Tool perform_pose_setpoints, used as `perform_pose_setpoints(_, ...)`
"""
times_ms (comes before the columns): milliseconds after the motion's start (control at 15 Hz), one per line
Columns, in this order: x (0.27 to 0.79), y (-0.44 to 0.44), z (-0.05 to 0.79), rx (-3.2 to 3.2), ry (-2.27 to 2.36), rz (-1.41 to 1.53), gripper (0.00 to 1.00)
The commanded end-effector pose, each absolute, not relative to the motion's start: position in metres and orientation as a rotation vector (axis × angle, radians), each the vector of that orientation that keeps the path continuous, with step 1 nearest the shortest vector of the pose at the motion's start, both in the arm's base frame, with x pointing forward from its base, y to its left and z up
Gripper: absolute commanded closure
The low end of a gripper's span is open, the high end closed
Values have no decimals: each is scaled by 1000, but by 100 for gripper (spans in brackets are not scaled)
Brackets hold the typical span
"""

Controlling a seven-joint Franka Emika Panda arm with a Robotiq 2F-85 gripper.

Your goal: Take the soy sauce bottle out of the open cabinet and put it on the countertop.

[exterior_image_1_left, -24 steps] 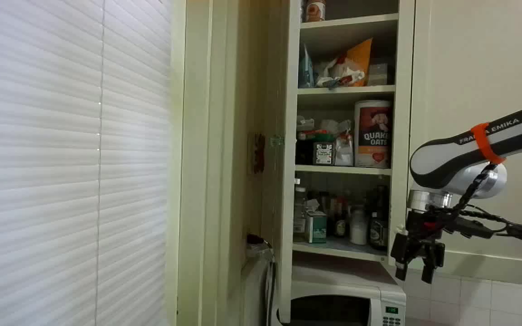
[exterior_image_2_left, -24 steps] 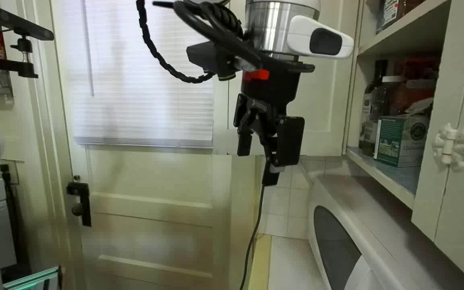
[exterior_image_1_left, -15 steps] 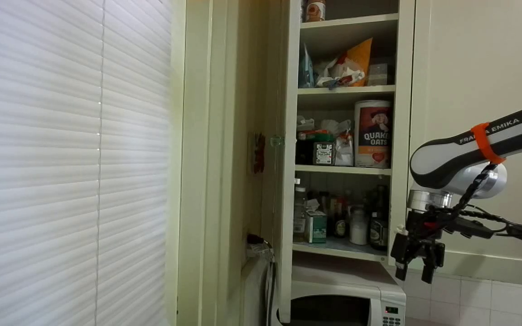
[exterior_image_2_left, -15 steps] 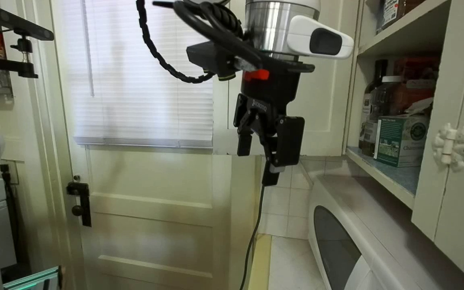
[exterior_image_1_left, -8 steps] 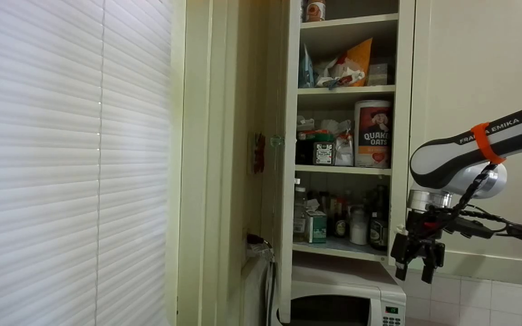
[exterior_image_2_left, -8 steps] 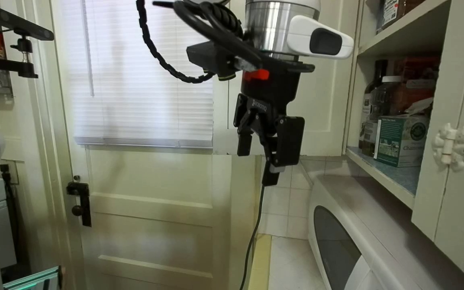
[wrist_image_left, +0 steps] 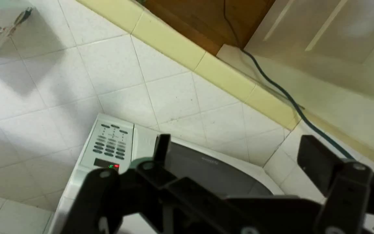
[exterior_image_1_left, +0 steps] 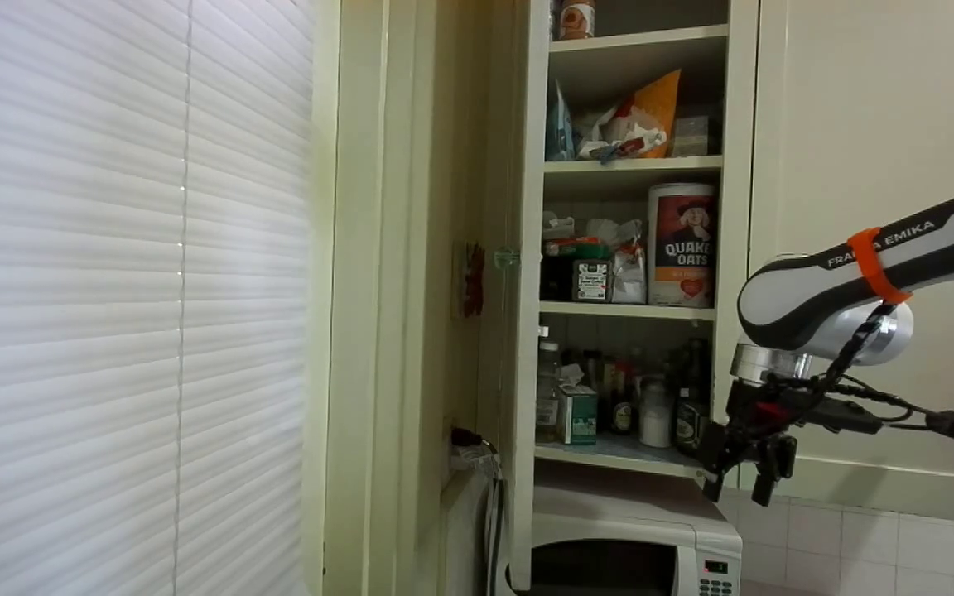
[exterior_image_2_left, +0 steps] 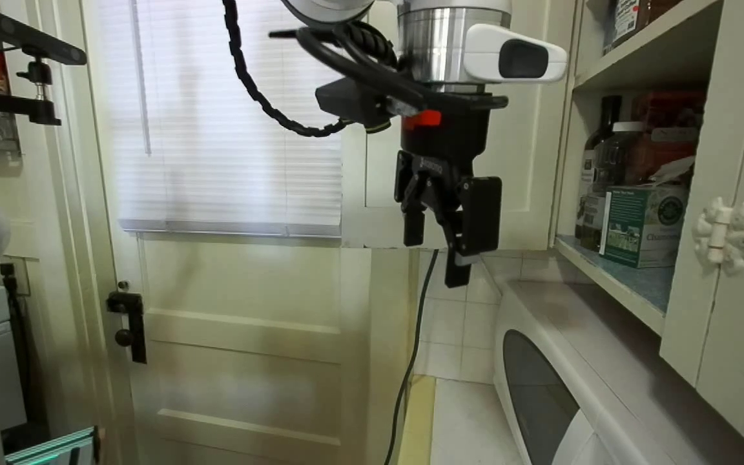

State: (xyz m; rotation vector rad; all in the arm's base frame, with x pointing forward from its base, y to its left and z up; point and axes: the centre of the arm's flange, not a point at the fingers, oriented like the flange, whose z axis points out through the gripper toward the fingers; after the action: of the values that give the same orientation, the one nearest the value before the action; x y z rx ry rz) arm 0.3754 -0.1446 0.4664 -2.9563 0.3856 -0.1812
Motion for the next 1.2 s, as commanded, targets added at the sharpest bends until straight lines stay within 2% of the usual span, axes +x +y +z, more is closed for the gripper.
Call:
perform_pose_setpoints(0,396,-128,457,-2992,498,-295,0)
perform_pose_setpoints(467,442,-106,458,-2960,719,-740,0)
perform_pose_setpoints(1133,484,-121,451,-2807,988,-1309,0)
